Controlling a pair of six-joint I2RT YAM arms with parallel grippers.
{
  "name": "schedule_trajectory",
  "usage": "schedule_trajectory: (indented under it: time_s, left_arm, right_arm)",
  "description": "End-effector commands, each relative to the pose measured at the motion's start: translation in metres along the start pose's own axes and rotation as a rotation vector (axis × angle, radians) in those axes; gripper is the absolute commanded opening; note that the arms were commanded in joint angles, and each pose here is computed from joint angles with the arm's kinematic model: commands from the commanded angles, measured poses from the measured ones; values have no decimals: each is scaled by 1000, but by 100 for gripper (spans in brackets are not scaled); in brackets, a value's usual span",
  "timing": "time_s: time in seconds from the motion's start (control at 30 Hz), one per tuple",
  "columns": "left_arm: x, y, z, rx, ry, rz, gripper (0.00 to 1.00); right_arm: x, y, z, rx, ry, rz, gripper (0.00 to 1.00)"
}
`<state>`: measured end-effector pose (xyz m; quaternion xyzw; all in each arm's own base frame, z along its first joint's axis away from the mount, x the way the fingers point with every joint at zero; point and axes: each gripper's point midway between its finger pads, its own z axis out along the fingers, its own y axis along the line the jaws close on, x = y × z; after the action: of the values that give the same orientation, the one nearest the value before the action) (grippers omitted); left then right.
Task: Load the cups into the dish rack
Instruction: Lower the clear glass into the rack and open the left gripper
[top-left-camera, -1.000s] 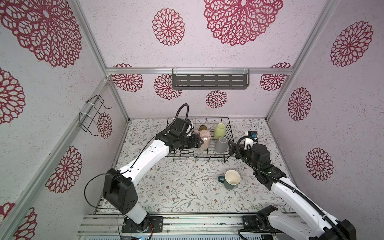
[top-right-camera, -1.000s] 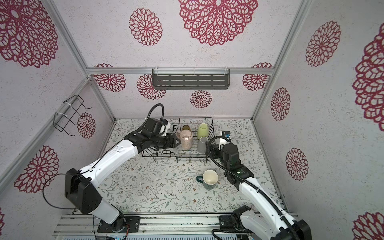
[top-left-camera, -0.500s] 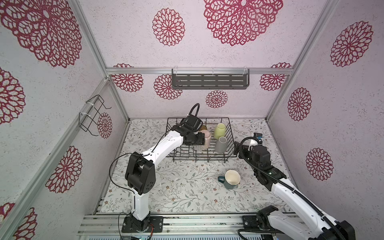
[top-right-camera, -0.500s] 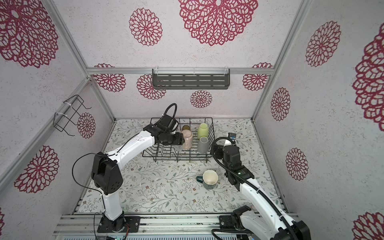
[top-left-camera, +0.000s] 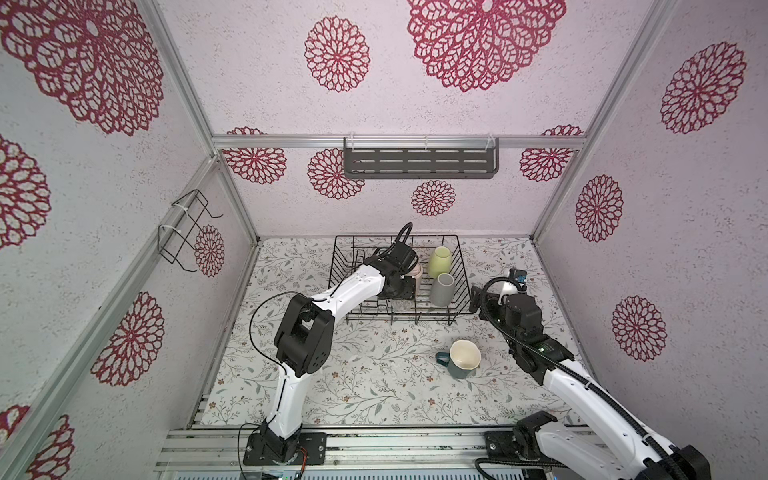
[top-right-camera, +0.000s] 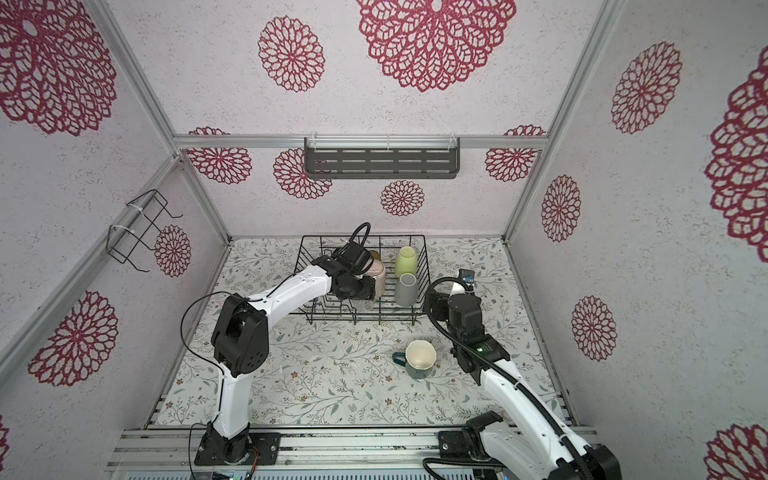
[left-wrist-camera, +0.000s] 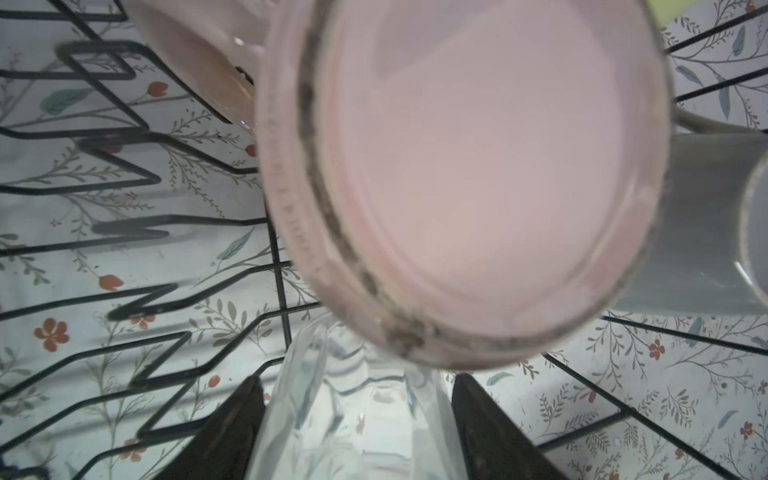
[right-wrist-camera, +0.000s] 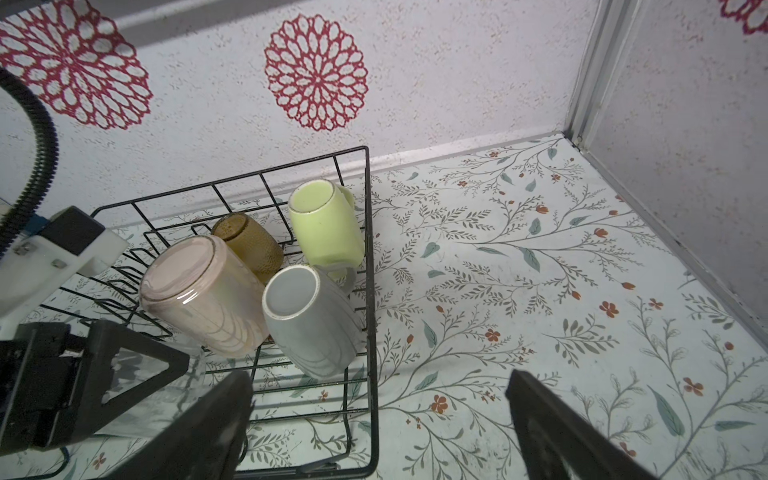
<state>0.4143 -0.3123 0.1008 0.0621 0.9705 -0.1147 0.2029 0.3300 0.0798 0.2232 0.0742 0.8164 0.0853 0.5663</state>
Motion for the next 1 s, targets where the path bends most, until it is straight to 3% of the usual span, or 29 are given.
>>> schedule_trajectory:
  time_s: [0.0,0.17,0.43,0.63,0.97]
  left_arm:
    - [-2,-9,4,4,-11,8,65]
    - [3,-12,11,6,11,16,66]
    - [5,-16,13,9,23,24,81]
    - [6,-17,12,2,27,30,82]
    - [-8,-19,-34,0,-58,31,86]
  right_arm:
    - [-9,-2,-3,1,-36,19,99]
    - [-10,-1,-3,1,-36,27,99]
    - [-12,-1,-5,-3,-42,30,99]
    - [-11,-4,-8,6,-41,26,99]
    - [-9,12,-13,-77,20,8,99]
